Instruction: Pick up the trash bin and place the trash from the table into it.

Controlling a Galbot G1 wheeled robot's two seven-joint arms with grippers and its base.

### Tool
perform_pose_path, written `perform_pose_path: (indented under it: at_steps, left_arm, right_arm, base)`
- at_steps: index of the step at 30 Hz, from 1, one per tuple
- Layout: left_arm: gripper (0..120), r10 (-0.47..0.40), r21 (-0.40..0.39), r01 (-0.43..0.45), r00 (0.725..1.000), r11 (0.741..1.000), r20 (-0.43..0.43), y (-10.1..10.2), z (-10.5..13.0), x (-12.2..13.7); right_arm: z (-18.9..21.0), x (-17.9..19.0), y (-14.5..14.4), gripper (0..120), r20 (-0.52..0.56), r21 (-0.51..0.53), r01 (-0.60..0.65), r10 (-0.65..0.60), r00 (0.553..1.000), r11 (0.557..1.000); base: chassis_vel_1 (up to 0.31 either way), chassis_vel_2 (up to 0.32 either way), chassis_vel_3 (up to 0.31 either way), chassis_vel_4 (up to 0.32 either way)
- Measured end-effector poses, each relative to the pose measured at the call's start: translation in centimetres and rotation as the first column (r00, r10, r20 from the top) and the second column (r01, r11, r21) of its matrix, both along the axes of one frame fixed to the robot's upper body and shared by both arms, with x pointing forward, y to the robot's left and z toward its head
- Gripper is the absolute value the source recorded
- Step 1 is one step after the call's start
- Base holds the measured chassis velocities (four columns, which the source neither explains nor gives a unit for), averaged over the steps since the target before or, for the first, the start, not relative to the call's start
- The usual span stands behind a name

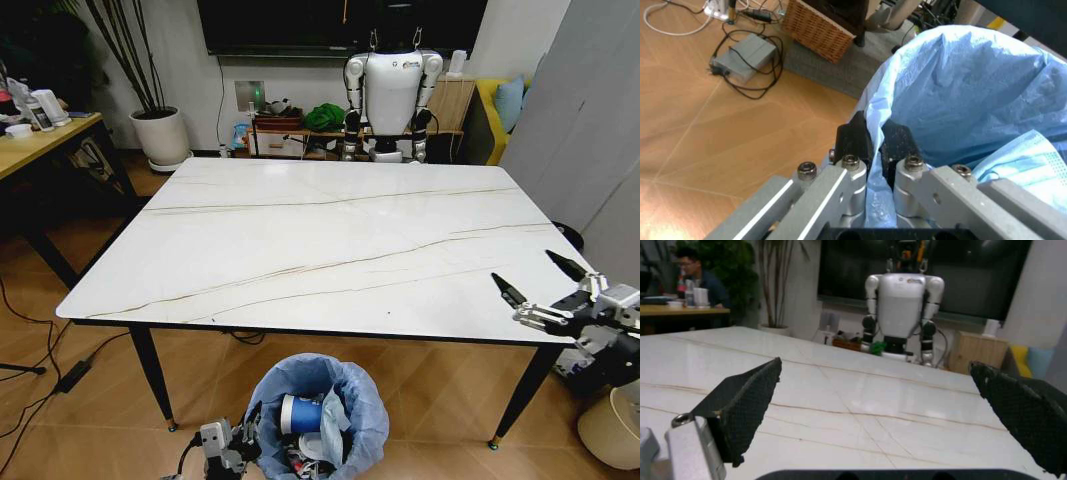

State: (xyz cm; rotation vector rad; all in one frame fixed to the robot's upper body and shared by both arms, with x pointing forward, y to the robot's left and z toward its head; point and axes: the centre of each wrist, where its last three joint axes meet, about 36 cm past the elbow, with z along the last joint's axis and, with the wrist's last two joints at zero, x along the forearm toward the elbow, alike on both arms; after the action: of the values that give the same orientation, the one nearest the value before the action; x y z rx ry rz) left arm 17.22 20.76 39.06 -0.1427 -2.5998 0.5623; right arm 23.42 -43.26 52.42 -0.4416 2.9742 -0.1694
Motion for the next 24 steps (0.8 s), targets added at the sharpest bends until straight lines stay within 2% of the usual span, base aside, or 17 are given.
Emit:
perform_pose_path:
  at_steps: [5,8,10,11,16,24]
  left_arm:
    - [0,0.0,0.011,0.0,1.0,1.0,0.0,0.9,0.1,0.5]
    - [0,-0.002,0.009,0.002,1.0,1.0,-0.001,1.0,0.1,0.5]
    - [0,-0.006,0.007,0.006,1.0,1.0,-0.007,1.0,-0.1,0.6]
    - [0,-0.006,0.007,0.006,1.0,1.0,-0.007,1.0,-0.1,0.6]
    - [0,-0.008,0.007,0.008,1.0,1.0,-0.023,1.1,-0.9,0.0]
    - [0,0.021,0.011,-0.021,0.999,1.0,-0.027,0.8,-1.3,-1.0]
  right_arm:
    - [-4.3,-3.8,-2.3,100,0.016,0.073,0.154,-0.155,0.988,0.985]
    - [-5.4,-4.6,-2.7,100,0.015,0.082,0.182,-0.184,0.983,0.98]
    - [-8.3,-6.7,-3.6,100,0.0,0.105,0.247,-0.248,0.969,0.963]
    - [-8.3,-6.7,-3.6,100,0.0,0.105,0.247,-0.248,0.969,0.963]
    - [-13.4,-9.0,-4.6,100,-0.014,0.138,0.289,-0.29,0.957,0.947]
    - [-16.0,-9.4,-5.1,100,0.018,0.173,0.294,-0.302,0.953,0.94]
  base:
    - [0.0,0.0,0.0,0.0]
    - [0.0,0.0,0.0,0.0]
    - [0.0,0.0,0.0,0.0]
    - [0.0,0.0,0.0,0.0]
    - [0.0,0.0,0.0,0.0]
    - [0.0,0.0,0.0,0.0]
